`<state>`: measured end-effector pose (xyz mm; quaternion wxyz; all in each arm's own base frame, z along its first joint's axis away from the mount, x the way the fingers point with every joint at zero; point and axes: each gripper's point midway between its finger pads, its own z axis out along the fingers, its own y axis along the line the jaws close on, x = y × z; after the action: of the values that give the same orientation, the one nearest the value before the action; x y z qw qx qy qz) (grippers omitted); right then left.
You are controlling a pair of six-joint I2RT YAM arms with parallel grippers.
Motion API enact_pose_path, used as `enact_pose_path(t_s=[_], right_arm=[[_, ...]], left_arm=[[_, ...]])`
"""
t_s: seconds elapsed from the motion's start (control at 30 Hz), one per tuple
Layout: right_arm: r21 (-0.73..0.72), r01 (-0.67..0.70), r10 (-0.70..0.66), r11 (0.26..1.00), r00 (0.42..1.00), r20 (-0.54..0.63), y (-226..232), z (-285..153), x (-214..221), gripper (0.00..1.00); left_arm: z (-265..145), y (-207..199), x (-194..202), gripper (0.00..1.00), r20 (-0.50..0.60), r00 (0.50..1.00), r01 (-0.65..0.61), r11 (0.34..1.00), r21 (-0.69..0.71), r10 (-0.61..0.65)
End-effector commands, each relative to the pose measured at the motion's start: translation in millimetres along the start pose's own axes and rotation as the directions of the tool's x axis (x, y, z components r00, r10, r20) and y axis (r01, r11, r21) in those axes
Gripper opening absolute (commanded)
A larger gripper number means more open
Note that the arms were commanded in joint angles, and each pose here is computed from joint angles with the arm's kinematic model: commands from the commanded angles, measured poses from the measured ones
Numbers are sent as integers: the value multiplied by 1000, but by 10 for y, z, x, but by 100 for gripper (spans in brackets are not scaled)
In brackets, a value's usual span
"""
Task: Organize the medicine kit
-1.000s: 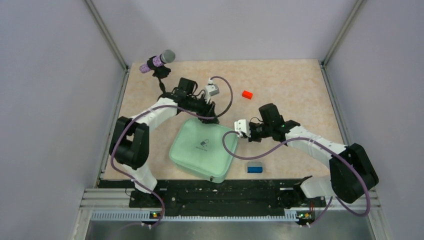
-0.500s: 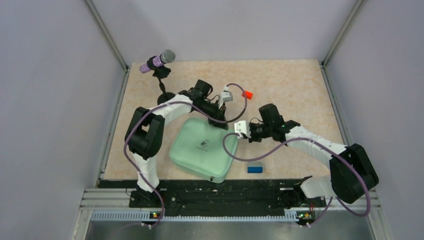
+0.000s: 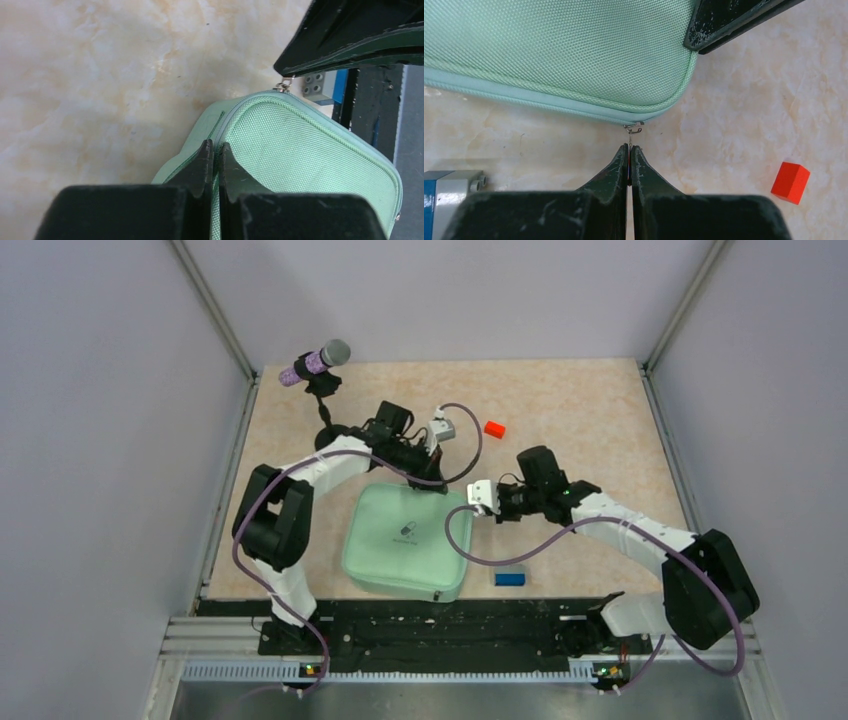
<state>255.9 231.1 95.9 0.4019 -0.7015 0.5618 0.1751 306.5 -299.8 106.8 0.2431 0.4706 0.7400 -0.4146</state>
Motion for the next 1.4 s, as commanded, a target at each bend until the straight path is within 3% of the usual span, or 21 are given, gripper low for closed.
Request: enact_pose_path(t_s=[0.0,0.17,0.27,0.47,0.6,0.77,0.9,1.07,1.1,1.2,1.3,1.37], right_arm=[[-11,-13,13,1000,1000,10,50,-103,-109,0],[-88,-34,35,996,999,16,354,-12,-90,0],[-142,-47,50,989,999,17,556,25,-101,0],[-189,-97,102,977,995,18,766,-44,-128,0],[-221,-144,157,965,987,40,860,-55,-215,0],[-286,-215,253,934,962,102,978,12,-457,0],[-352,-220,269,910,959,95,1122,100,-543,0],[-421,-310,386,852,916,107,1114,150,-738,0],[-429,-319,400,845,910,111,1089,154,-784,2],[-393,-333,398,857,913,95,952,142,-834,25],[-284,-333,372,899,923,95,716,20,-837,40],[-184,-369,390,911,916,96,499,-114,-816,49]], left_arm=[[-599,747,25,0,89,989,146,904,-402,-120],[-1039,1082,-31,0,275,935,342,778,-527,-225],[-1197,1125,3,0,328,914,395,709,-584,-239],[-1649,1176,212,0,457,855,517,475,-712,-247],[-1770,1142,320,0,511,821,570,400,-718,-255],[-1730,1063,344,0,561,778,627,399,-669,-283],[-1767,1067,330,0,571,772,634,384,-671,-278],[-1782,1051,289,0,581,770,635,395,-664,-263],[-1769,1045,272,0,572,779,624,412,-664,-256],[-1693,957,137,1,517,828,546,523,-654,-217],[-1716,829,-78,35,468,872,452,608,-653,-145],[-1755,677,-279,49,427,902,358,678,-642,-71]])
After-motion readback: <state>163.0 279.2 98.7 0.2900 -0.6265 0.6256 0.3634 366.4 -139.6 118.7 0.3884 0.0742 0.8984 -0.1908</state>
